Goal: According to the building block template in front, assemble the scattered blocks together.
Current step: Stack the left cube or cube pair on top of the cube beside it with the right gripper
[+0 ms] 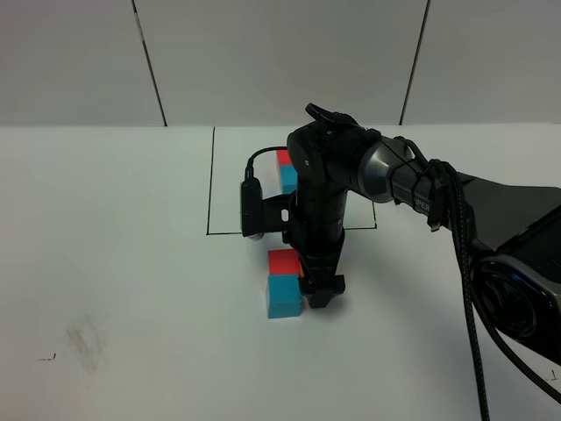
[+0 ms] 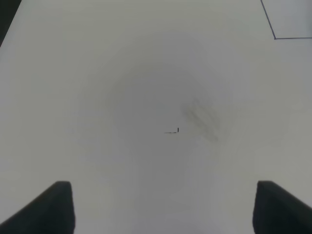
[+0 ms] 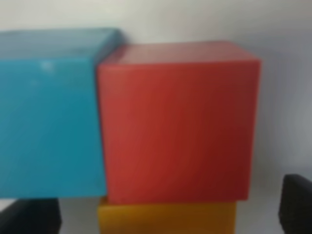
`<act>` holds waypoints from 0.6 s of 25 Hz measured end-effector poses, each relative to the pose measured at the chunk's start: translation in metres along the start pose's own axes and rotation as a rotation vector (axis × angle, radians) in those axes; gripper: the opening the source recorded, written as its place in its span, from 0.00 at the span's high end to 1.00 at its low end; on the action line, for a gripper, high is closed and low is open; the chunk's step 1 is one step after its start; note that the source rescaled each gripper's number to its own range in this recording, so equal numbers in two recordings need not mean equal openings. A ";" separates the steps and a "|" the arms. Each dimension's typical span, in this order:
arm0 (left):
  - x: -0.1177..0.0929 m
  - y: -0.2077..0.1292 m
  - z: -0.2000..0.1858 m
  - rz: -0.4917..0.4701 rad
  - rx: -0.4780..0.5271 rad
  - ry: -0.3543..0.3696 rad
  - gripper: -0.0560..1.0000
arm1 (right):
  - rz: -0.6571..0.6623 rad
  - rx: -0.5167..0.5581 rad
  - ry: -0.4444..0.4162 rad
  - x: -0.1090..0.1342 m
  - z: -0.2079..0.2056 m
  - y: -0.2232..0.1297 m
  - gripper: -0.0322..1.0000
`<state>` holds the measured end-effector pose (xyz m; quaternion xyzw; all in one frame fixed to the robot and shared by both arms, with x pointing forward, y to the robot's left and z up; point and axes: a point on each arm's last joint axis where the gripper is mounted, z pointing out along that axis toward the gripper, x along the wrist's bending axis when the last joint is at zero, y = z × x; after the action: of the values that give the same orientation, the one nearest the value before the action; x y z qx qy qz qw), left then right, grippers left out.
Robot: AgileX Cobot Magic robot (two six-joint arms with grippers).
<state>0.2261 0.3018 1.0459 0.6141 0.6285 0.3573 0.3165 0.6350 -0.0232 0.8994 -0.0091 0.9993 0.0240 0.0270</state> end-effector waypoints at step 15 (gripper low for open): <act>0.000 0.000 0.000 0.000 0.000 0.000 0.20 | 0.020 0.010 -0.090 -0.001 -0.047 -0.005 0.00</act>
<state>0.2261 0.3018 1.0459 0.6141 0.6285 0.3573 0.3165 0.6339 -0.0305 0.9457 0.0022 0.9972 0.0198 0.0719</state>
